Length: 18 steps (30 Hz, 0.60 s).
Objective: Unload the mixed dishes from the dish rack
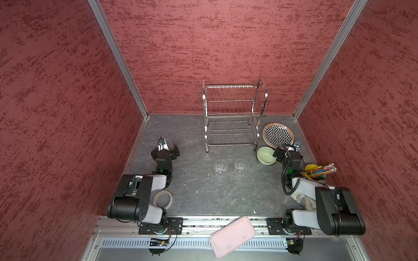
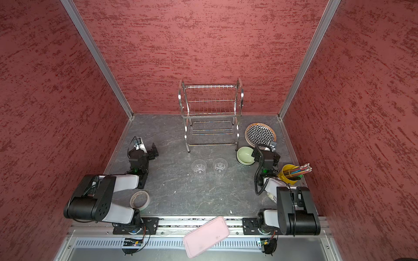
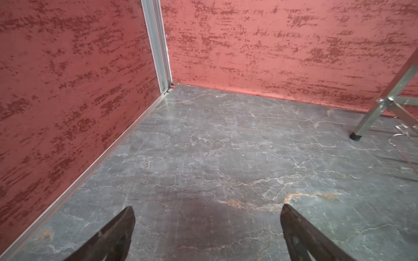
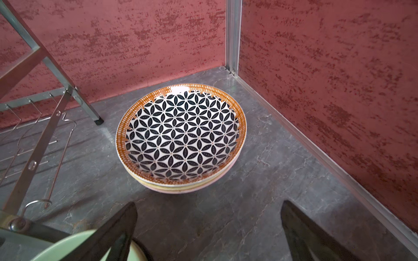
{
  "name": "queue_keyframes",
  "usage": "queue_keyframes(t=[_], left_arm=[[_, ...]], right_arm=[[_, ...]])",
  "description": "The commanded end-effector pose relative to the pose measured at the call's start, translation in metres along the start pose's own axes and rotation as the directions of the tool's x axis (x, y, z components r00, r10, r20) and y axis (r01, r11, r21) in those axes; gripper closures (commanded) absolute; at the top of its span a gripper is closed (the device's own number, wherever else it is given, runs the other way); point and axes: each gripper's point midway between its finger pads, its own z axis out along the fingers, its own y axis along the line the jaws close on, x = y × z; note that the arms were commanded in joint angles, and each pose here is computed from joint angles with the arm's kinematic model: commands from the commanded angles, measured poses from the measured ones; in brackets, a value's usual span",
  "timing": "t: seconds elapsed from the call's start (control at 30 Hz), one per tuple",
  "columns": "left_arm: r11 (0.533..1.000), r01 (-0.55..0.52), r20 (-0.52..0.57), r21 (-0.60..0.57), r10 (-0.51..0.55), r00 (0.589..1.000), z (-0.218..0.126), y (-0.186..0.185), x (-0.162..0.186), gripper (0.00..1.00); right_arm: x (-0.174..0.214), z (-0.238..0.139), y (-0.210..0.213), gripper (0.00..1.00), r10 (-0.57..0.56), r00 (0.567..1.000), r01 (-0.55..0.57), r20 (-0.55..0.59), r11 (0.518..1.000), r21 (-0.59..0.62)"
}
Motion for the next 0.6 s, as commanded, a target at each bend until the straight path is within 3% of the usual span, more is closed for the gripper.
queue_keyframes(t=[0.0,0.57], left_arm=[[0.994,-0.005,0.020,0.110,0.003,1.000,0.002,-0.013,-0.003,0.01],[0.986,-0.004,-0.007,0.165,0.006,1.000,0.010,-0.018,0.006,0.00]], right_arm=[[-0.023,0.007,0.007,0.01,0.032,0.997,-0.030,0.073,0.999,-0.027],[-0.025,0.018,0.010,0.01,-0.014,0.992,0.022,0.126,0.998,-0.061]])
